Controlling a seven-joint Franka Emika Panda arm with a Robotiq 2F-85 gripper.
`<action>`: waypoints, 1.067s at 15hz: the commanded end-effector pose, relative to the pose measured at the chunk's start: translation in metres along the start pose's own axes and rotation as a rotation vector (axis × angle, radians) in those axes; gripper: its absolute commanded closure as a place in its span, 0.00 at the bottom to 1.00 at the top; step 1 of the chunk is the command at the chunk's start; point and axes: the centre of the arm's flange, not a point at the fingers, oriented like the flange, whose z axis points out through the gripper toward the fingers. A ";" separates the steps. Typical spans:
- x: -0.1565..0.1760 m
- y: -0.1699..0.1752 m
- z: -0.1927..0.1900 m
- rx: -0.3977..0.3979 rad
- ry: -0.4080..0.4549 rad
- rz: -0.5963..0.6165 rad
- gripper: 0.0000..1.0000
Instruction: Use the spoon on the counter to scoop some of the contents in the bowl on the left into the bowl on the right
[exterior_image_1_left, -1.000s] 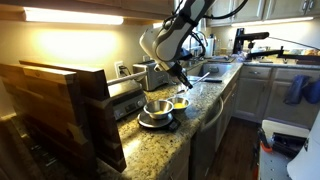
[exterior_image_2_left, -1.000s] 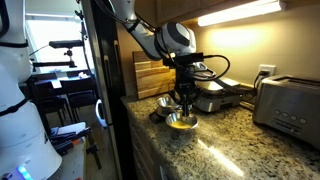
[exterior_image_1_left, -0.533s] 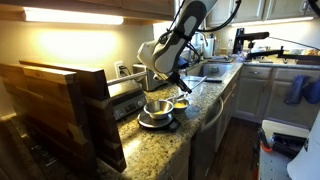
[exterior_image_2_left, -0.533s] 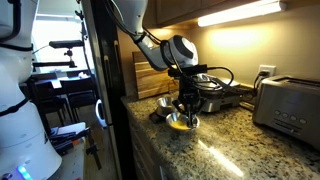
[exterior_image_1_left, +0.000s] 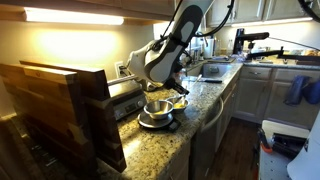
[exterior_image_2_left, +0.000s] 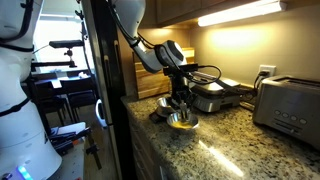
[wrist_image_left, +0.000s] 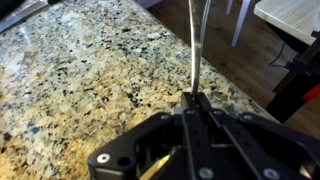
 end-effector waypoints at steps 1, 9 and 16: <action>0.004 -0.018 -0.020 -0.110 -0.096 -0.058 0.96; 0.007 -0.016 -0.012 -0.179 -0.201 -0.085 0.96; 0.015 -0.001 0.011 -0.210 -0.235 -0.096 0.96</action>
